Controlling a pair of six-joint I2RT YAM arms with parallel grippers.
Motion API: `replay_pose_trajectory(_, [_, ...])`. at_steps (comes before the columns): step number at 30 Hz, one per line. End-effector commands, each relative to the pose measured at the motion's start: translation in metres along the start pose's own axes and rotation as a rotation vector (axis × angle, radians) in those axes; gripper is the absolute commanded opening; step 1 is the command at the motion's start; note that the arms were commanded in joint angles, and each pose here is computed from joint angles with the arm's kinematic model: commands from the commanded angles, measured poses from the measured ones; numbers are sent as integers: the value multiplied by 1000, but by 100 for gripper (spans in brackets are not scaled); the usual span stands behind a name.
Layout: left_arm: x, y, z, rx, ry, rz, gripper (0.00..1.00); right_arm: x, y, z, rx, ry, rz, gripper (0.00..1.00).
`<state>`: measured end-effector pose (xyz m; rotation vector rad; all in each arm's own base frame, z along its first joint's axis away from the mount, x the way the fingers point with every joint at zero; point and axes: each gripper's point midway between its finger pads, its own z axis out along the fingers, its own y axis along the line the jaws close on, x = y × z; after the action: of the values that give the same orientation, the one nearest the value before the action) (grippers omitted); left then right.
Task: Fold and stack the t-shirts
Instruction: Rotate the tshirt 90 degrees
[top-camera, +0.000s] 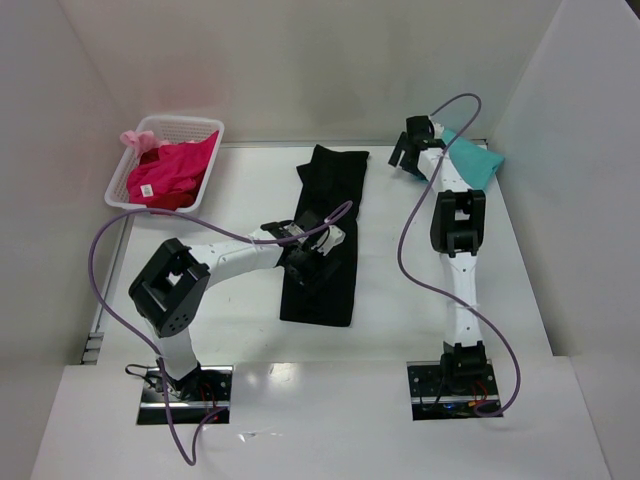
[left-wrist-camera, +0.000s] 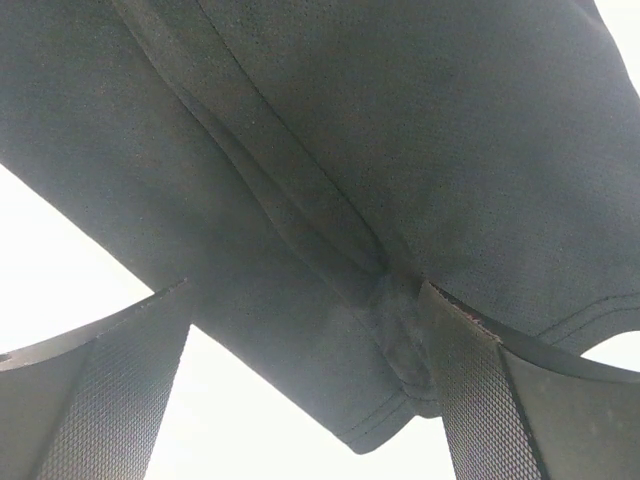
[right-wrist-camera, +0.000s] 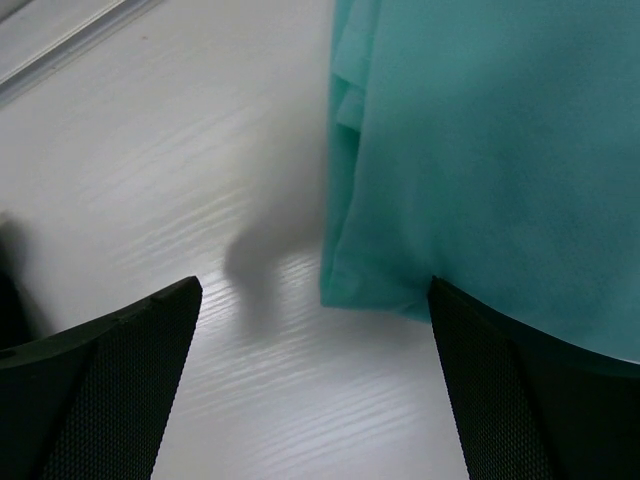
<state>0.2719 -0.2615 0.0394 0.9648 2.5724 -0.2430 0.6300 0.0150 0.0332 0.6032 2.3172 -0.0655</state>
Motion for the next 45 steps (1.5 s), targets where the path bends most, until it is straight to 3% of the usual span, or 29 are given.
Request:
replay_pose_trajectory(1, [-9,-3,-9,20,-43,5,100,-19,-43,-15,107,-13,20,100])
replay_pose_trajectory(15, [-3,-2,-6,20,-34,14,100,-23,-81,-30,239,-38,12,100])
replay_pose_trajectory(16, [-3,-4,-6,32,-34,24,100,-23,-75,-36,201,-26,15,100])
replay_pose_trajectory(17, [0,-5,-7,41,-23,24,100,-37,-41,-66,-4,-41,57,100])
replay_pose_trajectory(19, [5,-5,-5,40,2,23,100,-49,-24,-78,-77,-84,64,100])
replay_pose_trajectory(23, [10,-6,-6,39,22,-2,100,-84,33,-156,-356,-168,63,100])
replay_pose_trajectory(26, [10,-8,-6,48,23,-27,100,-81,68,-182,-486,-165,6,100])
replay_pose_trajectory(29, [24,-18,0,80,77,-49,100,-69,96,-184,-526,-145,-25,100])
replay_pose_trajectory(36, [37,-39,9,146,135,-25,100,-5,143,-141,-566,-9,-86,100])
replay_pose_trajectory(41, [44,-48,11,187,157,-21,100,36,151,-101,-561,101,-100,100])
replay_pose_trajectory(45, [54,-54,12,206,189,-15,100,38,158,-94,-584,108,-101,100])
